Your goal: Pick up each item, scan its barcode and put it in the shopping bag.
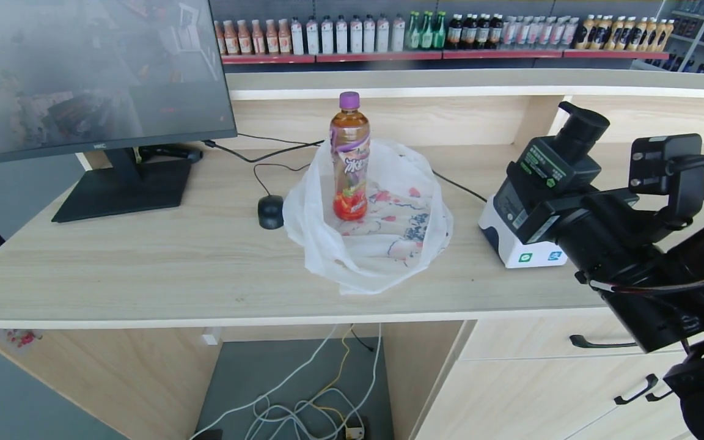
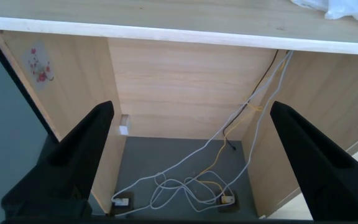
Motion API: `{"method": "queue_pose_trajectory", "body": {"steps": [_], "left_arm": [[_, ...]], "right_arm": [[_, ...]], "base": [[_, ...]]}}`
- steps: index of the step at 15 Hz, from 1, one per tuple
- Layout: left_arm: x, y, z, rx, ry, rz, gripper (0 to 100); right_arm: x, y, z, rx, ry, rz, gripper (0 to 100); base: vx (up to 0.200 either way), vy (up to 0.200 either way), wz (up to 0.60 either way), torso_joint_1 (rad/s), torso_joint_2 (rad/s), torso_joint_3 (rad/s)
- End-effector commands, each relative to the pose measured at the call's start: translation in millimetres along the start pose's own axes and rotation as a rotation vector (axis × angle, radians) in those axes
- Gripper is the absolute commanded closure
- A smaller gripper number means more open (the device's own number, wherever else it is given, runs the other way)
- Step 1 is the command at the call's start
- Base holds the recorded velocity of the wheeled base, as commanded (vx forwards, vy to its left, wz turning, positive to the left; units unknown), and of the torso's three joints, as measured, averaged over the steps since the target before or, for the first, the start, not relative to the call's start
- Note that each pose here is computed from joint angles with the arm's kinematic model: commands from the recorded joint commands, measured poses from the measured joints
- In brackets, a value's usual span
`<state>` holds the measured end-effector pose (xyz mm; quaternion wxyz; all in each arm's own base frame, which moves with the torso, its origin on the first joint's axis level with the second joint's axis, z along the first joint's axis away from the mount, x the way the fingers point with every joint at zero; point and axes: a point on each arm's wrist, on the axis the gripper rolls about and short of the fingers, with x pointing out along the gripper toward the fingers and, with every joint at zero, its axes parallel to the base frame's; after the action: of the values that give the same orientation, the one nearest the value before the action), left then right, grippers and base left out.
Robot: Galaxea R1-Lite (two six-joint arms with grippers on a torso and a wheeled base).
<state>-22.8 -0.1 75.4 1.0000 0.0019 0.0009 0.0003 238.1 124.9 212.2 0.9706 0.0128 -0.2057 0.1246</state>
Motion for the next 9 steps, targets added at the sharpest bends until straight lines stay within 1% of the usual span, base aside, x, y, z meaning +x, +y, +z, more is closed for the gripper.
{"method": "queue_pose_trajectory", "body": {"steps": [1,7,9], "left_arm": [[0.0,0.0,0.0,0.002,0.000,0.001,0],[0.0,0.0,0.0,0.002,0.000,0.001,0],[0.0,0.0,0.0,0.002,0.000,0.001,0]], "right_arm": [[-0.2,0.1,-0.6,-0.001,0.002,0.000,100],[0.5,2.8,-3.6,-0.003,0.010,0.009,100],[2.6,4.0,-8.9,-0.006,0.024,0.010,100]], "base": [[0.000,0.200,0.00,0.012,0.00,-0.002],[0.000,0.000,0.00,0.000,0.00,0.000],[0.000,0.000,0.00,0.000,0.00,0.000]]}}
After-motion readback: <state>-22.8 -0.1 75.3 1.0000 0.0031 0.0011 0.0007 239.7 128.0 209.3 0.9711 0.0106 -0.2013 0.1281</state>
